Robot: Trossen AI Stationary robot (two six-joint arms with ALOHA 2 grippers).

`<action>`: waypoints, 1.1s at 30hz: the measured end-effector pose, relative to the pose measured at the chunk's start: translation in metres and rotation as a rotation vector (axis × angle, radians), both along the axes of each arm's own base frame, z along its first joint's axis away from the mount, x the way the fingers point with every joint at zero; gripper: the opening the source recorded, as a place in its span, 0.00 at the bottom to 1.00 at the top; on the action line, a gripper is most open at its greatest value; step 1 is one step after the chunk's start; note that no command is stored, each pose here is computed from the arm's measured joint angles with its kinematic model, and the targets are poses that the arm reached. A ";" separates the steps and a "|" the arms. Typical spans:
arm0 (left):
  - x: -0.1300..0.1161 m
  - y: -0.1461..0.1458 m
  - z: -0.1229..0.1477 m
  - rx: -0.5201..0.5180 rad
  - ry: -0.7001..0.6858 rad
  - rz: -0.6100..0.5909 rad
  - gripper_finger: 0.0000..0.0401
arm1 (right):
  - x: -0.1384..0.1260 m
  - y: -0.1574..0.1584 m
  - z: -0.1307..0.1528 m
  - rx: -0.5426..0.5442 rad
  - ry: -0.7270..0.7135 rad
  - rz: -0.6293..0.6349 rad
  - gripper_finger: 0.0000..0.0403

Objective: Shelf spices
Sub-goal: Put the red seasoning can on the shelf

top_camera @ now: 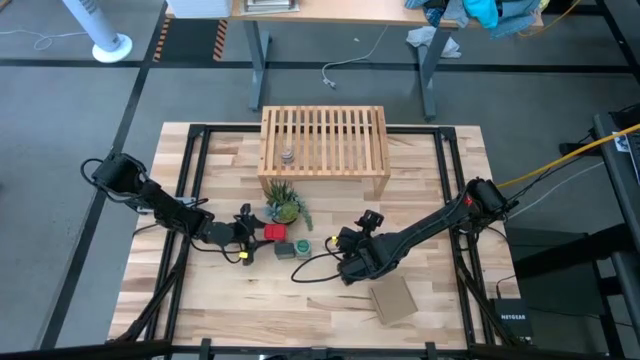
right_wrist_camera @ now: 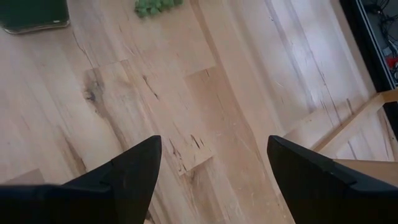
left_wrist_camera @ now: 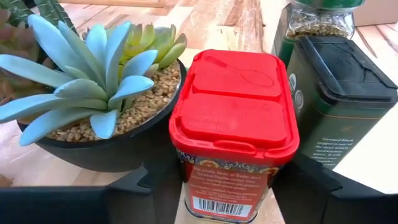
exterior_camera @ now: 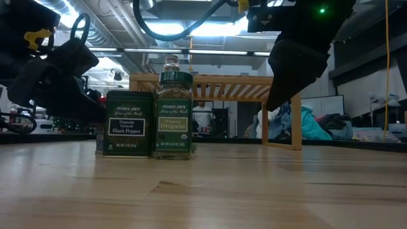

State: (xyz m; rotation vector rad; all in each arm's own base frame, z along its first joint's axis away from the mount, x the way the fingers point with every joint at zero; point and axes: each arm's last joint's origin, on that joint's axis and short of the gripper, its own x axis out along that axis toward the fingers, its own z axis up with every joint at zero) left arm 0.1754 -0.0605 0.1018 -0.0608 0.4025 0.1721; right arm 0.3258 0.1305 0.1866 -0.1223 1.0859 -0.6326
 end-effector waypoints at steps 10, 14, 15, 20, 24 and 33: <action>0.000 0.000 0.000 -0.009 -0.002 0.002 0.45 | 0.000 0.000 0.000 -0.001 0.000 0.000 0.74; -0.001 -0.002 0.001 -0.013 -0.008 -0.006 0.45 | 0.000 0.000 0.000 -0.004 0.005 0.000 0.74; -0.001 -0.003 0.002 -0.016 -0.013 -0.012 0.45 | -0.001 0.000 0.000 -0.007 0.010 0.000 0.74; -0.002 -0.007 0.013 -0.028 -0.081 -0.041 0.45 | -0.004 -0.002 0.000 -0.021 0.040 0.000 0.74; -0.003 -0.007 0.023 -0.003 -0.128 -0.055 0.45 | -0.004 -0.002 0.000 -0.026 0.033 -0.011 0.74; -0.009 -0.002 0.049 0.136 -0.238 -0.036 0.45 | -0.004 -0.002 0.000 -0.023 0.029 -0.017 0.74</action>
